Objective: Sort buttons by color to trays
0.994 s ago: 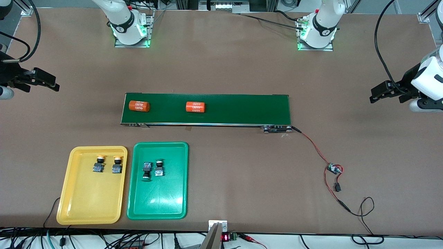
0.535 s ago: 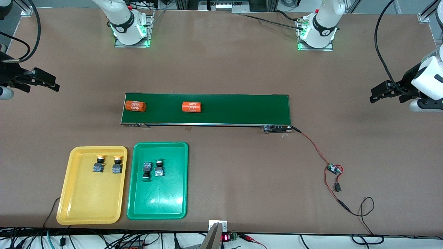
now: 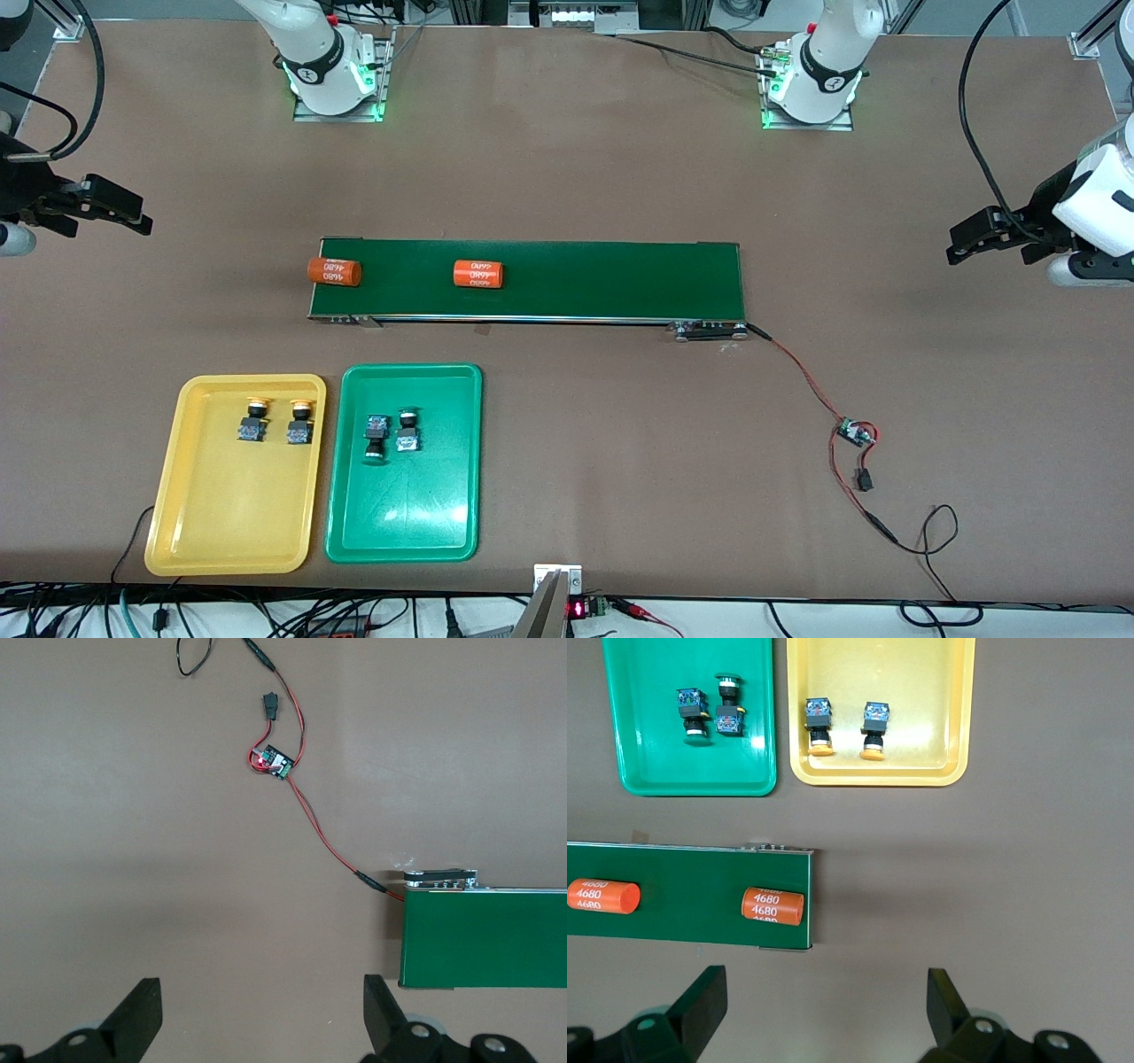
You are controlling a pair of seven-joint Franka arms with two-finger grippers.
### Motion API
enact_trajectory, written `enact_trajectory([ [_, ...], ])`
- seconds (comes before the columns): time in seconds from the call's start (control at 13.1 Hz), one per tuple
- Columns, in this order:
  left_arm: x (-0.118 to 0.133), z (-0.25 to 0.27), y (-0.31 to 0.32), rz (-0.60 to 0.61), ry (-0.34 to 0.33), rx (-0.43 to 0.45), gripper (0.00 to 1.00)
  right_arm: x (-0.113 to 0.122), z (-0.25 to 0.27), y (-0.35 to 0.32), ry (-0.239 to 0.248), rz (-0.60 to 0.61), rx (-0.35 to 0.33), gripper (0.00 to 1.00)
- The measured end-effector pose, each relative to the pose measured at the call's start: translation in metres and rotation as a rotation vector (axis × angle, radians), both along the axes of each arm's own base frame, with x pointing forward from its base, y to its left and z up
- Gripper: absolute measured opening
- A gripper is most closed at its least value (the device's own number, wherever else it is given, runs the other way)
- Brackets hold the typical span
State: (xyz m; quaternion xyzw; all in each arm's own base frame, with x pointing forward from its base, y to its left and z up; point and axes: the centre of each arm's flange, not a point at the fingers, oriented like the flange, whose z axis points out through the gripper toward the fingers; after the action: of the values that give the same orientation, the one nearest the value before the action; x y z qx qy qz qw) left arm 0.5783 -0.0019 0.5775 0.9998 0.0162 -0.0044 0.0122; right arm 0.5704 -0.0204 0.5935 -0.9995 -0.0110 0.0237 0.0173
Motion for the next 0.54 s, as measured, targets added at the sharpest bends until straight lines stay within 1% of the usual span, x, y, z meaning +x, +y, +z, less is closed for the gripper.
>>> enact_trajectory([
  [0.54,0.0001,0.0001,-0.0001,0.0,-0.001,0.0,1.0,0.0,-0.0004,-0.0034,0.001,-0.006,0.0,1.0],
])
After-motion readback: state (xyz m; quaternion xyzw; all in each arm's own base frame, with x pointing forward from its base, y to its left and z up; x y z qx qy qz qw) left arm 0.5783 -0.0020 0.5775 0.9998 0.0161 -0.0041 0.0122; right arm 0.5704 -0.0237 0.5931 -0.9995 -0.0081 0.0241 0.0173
